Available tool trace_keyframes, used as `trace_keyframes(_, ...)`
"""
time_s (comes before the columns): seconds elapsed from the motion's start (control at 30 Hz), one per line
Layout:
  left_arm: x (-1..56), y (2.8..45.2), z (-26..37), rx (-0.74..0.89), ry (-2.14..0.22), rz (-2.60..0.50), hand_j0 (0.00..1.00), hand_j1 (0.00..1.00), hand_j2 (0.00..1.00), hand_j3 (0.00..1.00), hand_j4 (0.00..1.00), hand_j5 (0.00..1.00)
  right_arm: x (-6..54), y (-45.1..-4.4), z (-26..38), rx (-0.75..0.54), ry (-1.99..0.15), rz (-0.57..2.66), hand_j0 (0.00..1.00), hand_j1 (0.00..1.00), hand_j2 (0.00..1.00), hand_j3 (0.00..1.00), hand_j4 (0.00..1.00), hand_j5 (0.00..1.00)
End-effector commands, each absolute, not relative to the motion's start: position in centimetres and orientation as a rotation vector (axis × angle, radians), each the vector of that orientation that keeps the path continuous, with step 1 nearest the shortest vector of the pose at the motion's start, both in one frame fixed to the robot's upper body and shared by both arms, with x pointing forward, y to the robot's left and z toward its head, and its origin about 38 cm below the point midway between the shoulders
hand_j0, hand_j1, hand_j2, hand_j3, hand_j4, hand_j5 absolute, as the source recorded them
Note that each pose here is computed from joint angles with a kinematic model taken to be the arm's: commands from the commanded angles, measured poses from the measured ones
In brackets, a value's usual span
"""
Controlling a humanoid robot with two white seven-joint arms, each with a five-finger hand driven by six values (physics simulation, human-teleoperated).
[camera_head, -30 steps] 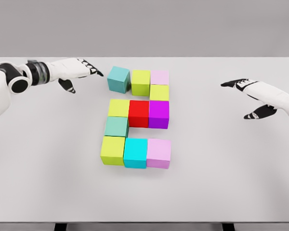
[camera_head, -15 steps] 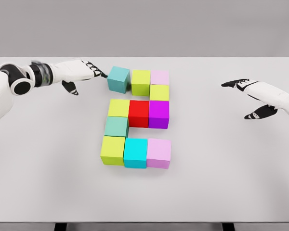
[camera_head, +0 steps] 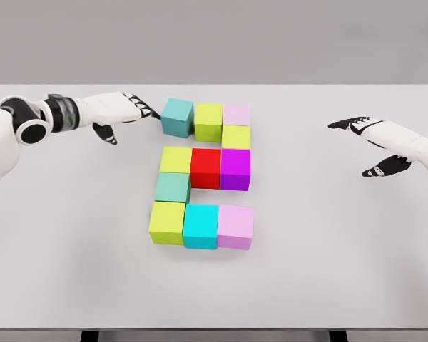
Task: Assemble the squares on the desktop into the number 2
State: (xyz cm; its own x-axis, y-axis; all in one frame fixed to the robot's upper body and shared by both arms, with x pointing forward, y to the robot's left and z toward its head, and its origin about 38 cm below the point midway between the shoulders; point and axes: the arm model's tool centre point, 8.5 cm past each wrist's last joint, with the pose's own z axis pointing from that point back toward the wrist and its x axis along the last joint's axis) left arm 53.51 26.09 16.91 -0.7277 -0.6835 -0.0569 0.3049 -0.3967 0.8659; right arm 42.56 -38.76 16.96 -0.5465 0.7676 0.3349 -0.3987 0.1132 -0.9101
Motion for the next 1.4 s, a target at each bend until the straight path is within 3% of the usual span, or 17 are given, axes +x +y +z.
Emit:
trace_keyframes(0.0,53.5,25.7,17.2,0.543,-1.220,-2.146,0.97,0.97,0.97,0.97,0.97,0.97,42.6,-38.8,17.0,-0.382,-1.474,1.593,1.00,1.00,1.00,1.00,1.00,1.00)
trace_keyframes(1.1,53.1,25.5,17.2,0.542,-1.228,-2.164,0.97,0.97,0.97,0.97,0.97,0.97,42.6,-39.0,16.9,-0.380,-1.471,1.588,1.00,1.00,1.00,1.00,1.00,1.00)
trace_keyframes(1.27,53.1,27.4,17.4,0.563,-1.200,-2.139,1.00,1.00,1.00,1.00,1.00,1.00,42.6,-39.0,16.9,-0.381,-1.470,1.590,1.00,1.00,1.00,1.00,1.00,1.00)
trace_keyframes(1.37,52.9,32.0,19.3,0.609,-1.194,-2.050,1.00,1.00,1.00,1.00,1.00,1.00,42.6,-39.0,16.9,-0.382,-1.468,1.590,1.00,1.00,1.00,1.00,1.00,1.00)
